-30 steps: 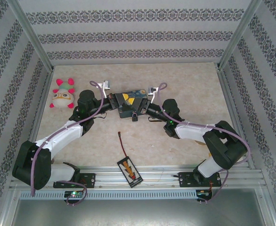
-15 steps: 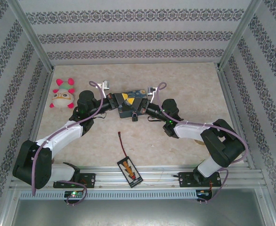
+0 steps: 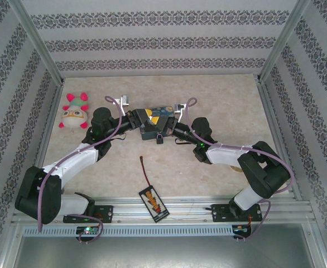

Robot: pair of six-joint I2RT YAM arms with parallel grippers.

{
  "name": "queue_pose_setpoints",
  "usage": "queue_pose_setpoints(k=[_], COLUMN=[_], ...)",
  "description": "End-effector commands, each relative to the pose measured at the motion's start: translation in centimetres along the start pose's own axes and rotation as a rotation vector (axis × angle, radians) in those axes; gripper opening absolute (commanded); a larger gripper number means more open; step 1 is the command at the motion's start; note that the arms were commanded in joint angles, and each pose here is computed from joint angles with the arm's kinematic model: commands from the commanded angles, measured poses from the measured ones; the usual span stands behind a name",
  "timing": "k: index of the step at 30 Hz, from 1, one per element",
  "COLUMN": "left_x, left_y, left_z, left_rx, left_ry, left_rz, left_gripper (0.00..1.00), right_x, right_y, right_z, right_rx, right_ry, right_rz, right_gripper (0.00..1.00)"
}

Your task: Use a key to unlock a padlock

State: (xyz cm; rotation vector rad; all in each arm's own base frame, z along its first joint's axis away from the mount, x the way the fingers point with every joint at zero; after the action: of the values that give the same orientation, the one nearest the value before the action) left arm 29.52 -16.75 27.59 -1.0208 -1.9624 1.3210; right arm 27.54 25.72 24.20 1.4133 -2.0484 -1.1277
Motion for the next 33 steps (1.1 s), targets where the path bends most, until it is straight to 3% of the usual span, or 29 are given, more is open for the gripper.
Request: queue_pose_setpoints(k=[1,8,20,33], left_x=[0.7,1.4,4.6,4.1], left_y=[-1.2,-1.0,-0.2,4.6], left_z=[-0.6,-0.7,0.2,6.0], left_rx=[-0.041,-0.054,-0.173,-0.188], left_ry=[-0.045,-0.082,-0.200,-0.132], left_rz=[0.053,-0.002,-0.265,-0.598], left_gripper=[0.53,0.99,0.99,0.99], right_x=[0.4,1.0,6.3,13.7], right_y=[1.2,1.0,-1.5,-1.7], right_z=[-0.4,-0.2,2.2,4.9], right_rx=[0.046,0.067,0.047,0.082], right_ry=[-0.016,-0.024,-0.066,-0.005], right_rz=[-0.053,-0.020,0.254,0.652], right_gripper=[0.00,0.00,0.00,0.00])
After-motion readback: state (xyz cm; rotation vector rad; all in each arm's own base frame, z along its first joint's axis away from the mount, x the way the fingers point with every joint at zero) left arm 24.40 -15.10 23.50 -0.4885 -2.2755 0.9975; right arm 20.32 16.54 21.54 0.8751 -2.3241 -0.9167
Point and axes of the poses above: each hand's point on the last joint's axis, 136 mm out from that joint toward the fingers, its own x axis back along the fingers, its own y axis along the line the jaws close on, z = x × y, the point moved 8 cm from there along x, back along the fingers, and after that the axes turned 10 degrees about x, right-handed, at the moved point
